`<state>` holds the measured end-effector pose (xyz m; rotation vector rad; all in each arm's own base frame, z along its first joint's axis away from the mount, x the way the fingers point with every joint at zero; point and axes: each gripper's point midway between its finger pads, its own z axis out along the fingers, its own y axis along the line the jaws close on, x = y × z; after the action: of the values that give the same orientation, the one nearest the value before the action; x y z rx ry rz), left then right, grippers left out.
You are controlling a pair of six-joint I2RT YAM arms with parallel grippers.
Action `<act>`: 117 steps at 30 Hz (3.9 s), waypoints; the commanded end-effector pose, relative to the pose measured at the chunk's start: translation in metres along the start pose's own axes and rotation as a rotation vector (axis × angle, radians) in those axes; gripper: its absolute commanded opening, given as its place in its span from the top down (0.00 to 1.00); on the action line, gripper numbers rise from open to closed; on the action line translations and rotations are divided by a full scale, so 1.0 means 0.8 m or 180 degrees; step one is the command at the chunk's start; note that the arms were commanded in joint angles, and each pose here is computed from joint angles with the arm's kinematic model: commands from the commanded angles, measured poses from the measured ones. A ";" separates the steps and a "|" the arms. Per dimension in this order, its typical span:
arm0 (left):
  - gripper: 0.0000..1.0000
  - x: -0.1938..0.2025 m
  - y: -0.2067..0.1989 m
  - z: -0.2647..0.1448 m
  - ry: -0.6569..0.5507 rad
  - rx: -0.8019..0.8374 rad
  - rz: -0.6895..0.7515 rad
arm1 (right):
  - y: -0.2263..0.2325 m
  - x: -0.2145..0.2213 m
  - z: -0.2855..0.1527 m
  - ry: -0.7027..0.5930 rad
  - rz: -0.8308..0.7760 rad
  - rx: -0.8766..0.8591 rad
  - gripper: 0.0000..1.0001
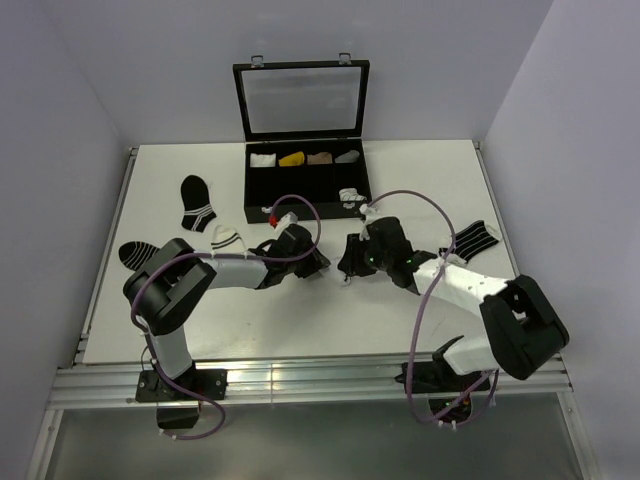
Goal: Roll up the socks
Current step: Roll the sock at the center of the board.
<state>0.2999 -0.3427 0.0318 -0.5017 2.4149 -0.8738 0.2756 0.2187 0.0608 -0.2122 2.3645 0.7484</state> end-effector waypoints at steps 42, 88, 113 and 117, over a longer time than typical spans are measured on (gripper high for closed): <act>0.19 -0.041 0.067 -0.108 -0.0579 -0.0247 -0.0151 | 0.084 0.059 0.043 0.1297 0.0789 -0.0794 1.00; 0.78 -0.002 0.083 -0.028 0.0566 -0.0955 0.0673 | 0.087 0.004 -0.006 -0.0755 -0.2018 0.0589 0.39; 0.77 0.005 0.088 -0.026 0.1044 -0.1013 0.0954 | 0.069 0.055 0.067 -0.0109 -0.2842 0.1406 0.40; 0.77 0.008 0.089 -0.028 0.1154 -0.1011 0.1025 | 0.063 0.069 0.072 0.0074 -0.2757 0.1456 0.41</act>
<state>0.3029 -0.3061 0.0292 -0.1624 2.7115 -0.6420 0.2529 0.2973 0.0300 -0.9257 2.0117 -0.1691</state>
